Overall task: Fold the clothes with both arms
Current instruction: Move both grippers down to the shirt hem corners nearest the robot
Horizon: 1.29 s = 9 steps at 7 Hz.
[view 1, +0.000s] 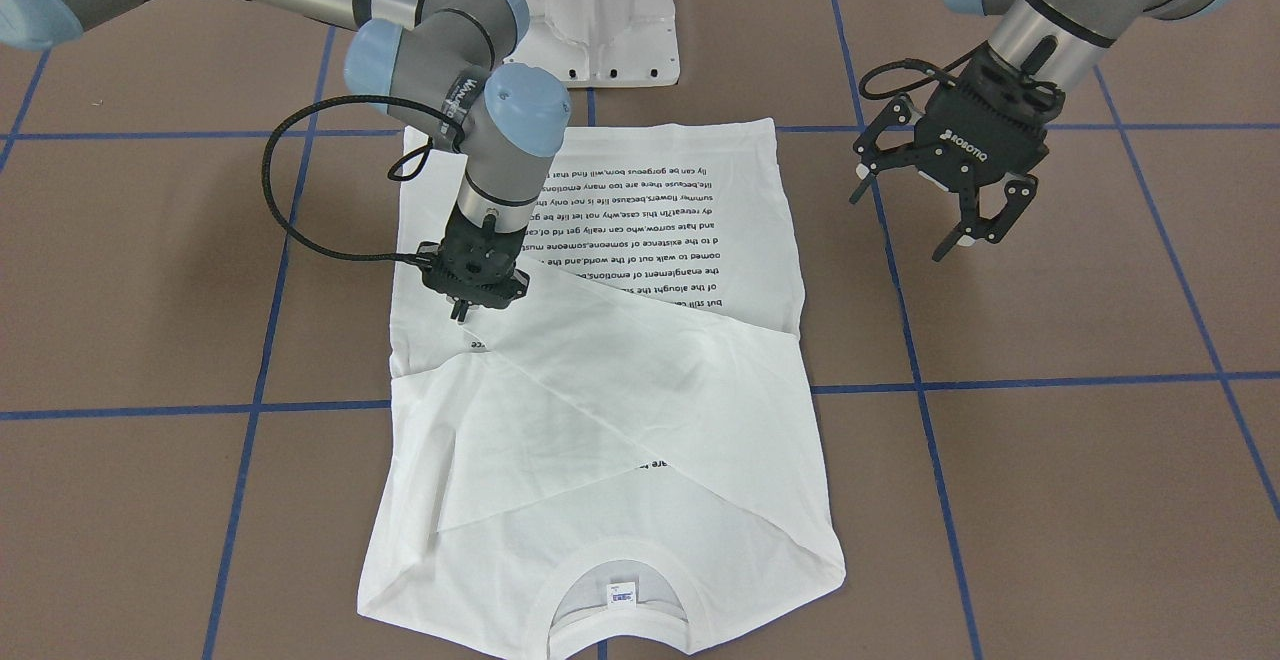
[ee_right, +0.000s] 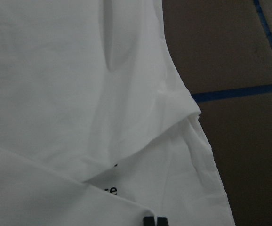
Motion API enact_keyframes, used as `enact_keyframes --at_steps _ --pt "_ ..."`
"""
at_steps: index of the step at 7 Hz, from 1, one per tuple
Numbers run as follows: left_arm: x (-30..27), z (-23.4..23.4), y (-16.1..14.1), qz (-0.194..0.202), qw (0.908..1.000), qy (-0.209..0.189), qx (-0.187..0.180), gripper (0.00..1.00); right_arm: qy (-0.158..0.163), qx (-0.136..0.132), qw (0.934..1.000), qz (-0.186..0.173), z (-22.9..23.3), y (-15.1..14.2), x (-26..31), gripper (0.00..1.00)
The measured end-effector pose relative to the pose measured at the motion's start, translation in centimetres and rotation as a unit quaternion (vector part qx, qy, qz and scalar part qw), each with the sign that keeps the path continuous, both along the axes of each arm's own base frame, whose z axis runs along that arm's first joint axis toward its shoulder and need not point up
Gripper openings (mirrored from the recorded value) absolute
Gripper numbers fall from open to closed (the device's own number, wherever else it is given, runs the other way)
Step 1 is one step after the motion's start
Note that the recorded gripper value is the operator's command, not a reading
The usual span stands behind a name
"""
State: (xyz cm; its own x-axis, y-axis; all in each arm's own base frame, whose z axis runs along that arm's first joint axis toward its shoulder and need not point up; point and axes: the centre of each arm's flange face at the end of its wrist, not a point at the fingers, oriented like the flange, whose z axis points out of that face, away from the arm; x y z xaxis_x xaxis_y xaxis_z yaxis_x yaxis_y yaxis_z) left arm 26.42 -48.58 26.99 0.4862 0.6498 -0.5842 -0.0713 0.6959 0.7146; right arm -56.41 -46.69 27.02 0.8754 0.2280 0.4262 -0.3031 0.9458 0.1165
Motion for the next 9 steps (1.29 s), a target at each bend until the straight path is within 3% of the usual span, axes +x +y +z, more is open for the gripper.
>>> enact_keyframes --at_steps 3,4,6,9 --pt "0.1 0.0 0.0 -0.001 1.0 0.0 -0.004 1.0 -0.006 0.007 1.0 -0.001 0.1 0.3 1.0 1.0" --pt "0.3 0.0 0.1 -0.005 0.9998 0.004 -0.017 1.0 -0.026 0.021 0.9994 -0.009 -0.9 1.0 3.3 1.0" --pt "2.0 -0.2 1.3 -0.018 0.9967 0.024 -0.075 1.0 -0.083 0.048 0.9949 -0.031 -2.0 5.7 10.4 1.0" --pt "8.8 0.9 8.9 -0.056 0.9849 0.033 -0.16 1.0 -0.177 0.06 0.9819 -0.029 1.9 12.9 12.3 1.0"
